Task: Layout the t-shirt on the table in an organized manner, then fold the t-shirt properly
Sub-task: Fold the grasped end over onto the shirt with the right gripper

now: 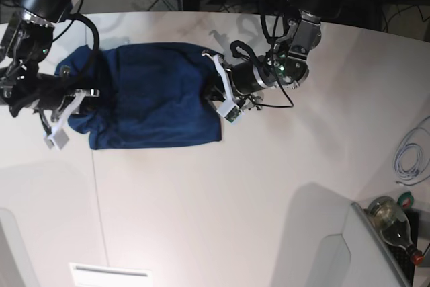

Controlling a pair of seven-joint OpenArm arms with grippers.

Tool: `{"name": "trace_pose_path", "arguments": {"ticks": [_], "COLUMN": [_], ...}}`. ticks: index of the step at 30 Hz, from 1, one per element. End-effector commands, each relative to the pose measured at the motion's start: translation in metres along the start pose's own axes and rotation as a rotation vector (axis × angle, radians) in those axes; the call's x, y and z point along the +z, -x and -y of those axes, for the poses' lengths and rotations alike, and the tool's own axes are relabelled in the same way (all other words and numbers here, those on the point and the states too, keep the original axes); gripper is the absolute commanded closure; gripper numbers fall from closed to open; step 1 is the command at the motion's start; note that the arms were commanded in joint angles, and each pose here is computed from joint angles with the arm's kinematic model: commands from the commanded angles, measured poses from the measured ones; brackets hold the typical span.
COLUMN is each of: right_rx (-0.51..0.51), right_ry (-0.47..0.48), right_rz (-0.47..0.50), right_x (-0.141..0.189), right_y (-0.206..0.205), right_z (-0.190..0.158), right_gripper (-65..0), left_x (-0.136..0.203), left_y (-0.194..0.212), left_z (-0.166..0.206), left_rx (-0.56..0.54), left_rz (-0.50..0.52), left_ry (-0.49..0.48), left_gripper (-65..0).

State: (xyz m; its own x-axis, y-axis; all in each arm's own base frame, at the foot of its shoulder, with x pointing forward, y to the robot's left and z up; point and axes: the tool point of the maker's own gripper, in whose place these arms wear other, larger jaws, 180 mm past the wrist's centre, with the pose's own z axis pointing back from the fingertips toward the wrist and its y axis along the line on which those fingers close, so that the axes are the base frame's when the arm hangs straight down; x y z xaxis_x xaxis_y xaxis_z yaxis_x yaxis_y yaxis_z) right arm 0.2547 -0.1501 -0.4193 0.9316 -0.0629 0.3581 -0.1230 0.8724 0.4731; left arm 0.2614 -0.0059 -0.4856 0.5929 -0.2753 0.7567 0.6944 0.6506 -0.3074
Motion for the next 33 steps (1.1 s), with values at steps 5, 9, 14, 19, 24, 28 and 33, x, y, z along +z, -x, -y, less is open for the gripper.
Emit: {"name": "trace_pose_path", "arguments": {"ticks": [5,9,14,19,24,28,33], "right_rx": [0.081,0.078,0.071,0.042,-0.017,-0.02,-0.067], "right_ry": [-0.037,-0.061,-0.098,-0.137,-0.173,-0.188,-0.213], "right_rz": [0.071,0.058,0.046,0.041,0.038,0.029,0.032], "right_x": [0.004,-0.002,-0.012,-0.027,-0.048,-0.053,-0.068], "right_y": [-0.02,-0.02,-0.02,-0.02,-0.02,-0.021,-0.024], "right_z": [-0.036,-0.051,-0.067,-0.082,-0.086,-0.091,-0.09], "right_gripper": [-0.6,-0.6,-0.6,-0.6,-0.6,-0.8,-1.7], "left_x": [-0.002,-0.002,-0.002,-0.003,-0.003,-0.002,0.0], "left_y": [-0.018,-0.018,-0.015,-0.016,-0.016,-0.013,-0.005], "left_z": [0.002,0.002,0.003,0.005,0.006,0.005,0.01], "left_rx": [-0.004,-0.004,-0.001,0.0,-0.002,0.002,0.012], "left_rz": [0.051,0.051,0.048,0.05,0.053,0.045,0.038], "left_ry": [0.013,0.013,0.014,0.018,0.018,0.017,0.02], "left_gripper": [0.0,0.0,0.0,0.0,0.0,0.0,0.0]}}
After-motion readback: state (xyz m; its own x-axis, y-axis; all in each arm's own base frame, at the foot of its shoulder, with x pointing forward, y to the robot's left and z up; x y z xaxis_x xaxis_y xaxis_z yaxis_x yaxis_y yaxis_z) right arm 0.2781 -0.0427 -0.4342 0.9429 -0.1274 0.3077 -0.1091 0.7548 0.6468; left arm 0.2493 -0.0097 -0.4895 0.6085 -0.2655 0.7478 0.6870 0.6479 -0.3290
